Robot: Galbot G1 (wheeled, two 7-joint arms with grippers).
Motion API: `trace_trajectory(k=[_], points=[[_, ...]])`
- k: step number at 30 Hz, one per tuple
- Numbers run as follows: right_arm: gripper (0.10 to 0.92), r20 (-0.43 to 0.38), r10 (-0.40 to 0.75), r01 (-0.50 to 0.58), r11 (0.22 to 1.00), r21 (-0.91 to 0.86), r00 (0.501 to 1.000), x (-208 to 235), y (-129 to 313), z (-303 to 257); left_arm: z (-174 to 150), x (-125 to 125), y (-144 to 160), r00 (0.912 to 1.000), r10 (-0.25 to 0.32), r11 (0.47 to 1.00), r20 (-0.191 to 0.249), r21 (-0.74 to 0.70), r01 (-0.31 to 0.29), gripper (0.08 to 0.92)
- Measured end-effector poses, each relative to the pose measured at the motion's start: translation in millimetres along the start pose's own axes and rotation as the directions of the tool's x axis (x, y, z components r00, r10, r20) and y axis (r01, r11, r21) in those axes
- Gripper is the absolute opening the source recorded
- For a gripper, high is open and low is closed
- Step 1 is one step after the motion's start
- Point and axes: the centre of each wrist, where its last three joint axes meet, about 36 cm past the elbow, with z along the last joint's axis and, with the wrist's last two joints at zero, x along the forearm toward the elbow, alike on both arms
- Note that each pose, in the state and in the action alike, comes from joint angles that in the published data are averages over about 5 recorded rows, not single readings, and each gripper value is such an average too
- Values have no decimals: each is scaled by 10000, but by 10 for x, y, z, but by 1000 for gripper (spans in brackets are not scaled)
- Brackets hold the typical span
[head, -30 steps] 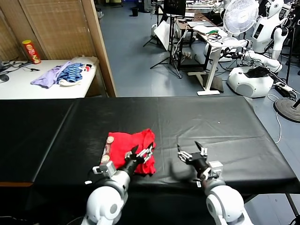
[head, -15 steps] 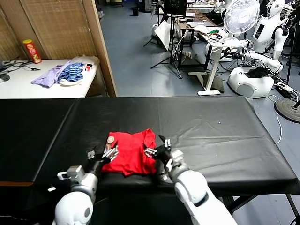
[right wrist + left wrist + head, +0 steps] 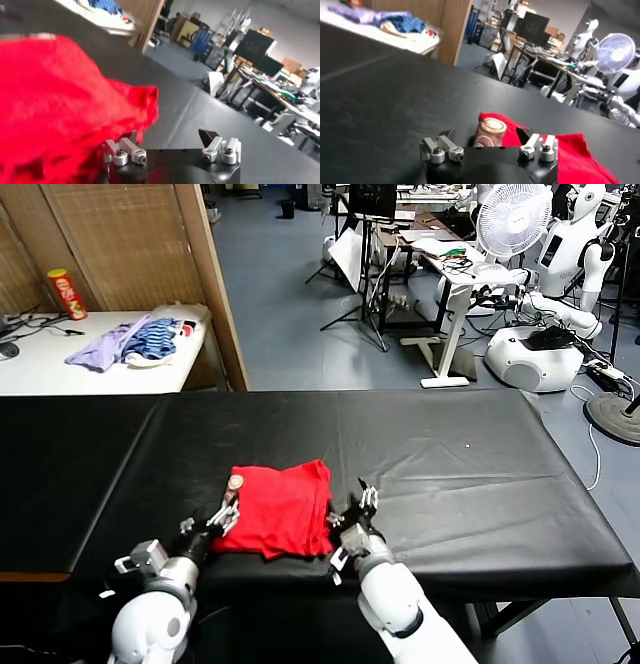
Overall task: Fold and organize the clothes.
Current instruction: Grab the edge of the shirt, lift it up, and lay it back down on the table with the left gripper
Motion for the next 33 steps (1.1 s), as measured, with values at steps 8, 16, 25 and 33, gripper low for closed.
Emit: trace_trajectory(k=[8, 16, 25, 33], points=[[798, 691, -275, 422, 9743, -2212, 9972, 223, -326, -117, 2, -94, 142, 9981, 568, 9845, -240, 1677, -519, 798], [798, 1507, 69, 373, 9568, -2882, 9886, 534, -630, -216, 15, -174, 209, 9930, 1128, 9474, -342, 3048, -972, 795], [798, 1679, 339, 216, 9478, -3182, 9852, 724, -681, -257, 58, -200, 245, 9931, 1106, 9472, -393, 3067, -933, 444], [798, 975, 1123, -790, 9522, -2949, 9889, 853, -727, -238, 71, -140, 125, 9990, 433, 9954, 138, 848, -444, 157]])
